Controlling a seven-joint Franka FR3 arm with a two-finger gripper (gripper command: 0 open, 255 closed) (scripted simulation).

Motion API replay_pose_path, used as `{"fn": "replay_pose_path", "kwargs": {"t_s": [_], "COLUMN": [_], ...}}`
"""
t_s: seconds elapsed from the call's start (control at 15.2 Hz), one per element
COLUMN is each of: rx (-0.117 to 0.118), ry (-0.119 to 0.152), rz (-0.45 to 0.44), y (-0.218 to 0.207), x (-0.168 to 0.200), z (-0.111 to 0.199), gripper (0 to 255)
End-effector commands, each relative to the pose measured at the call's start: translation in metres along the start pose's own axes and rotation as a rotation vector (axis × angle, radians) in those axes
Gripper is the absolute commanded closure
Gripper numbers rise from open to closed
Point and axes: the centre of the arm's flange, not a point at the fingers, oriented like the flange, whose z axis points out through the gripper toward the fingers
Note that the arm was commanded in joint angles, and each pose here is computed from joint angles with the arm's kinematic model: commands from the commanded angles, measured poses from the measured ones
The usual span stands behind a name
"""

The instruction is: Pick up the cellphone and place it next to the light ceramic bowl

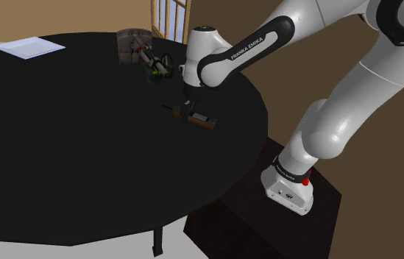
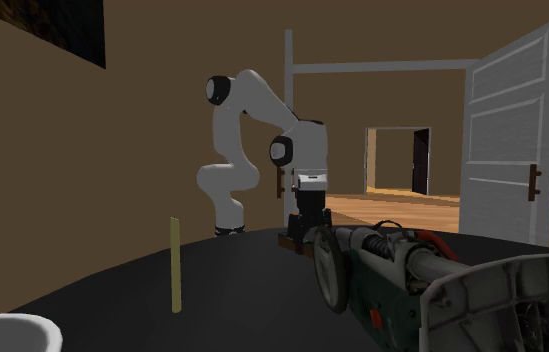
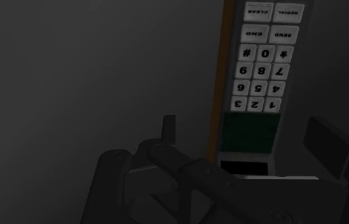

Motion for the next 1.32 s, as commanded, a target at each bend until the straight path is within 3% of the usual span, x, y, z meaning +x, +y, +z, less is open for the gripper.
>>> {"fn": "replay_pose_path", "kwargs": {"t_s": [0.0,0.26,0.33,0.92,1.25], "rx": [0.000,0.000,0.000,0.000,0.000], "ry": [0.000,0.000,0.000,0.000,0.000], "rz": [0.000,0.000,0.000,0.000,0.000], "y": [0.000,0.000,0.000,0.000,0.000], "x": [0.000,0.000,0.000,0.000,0.001], "z": [0.000,0.000,0.000,0.000,-0.026], "gripper": [0,0,255,255,255]}}
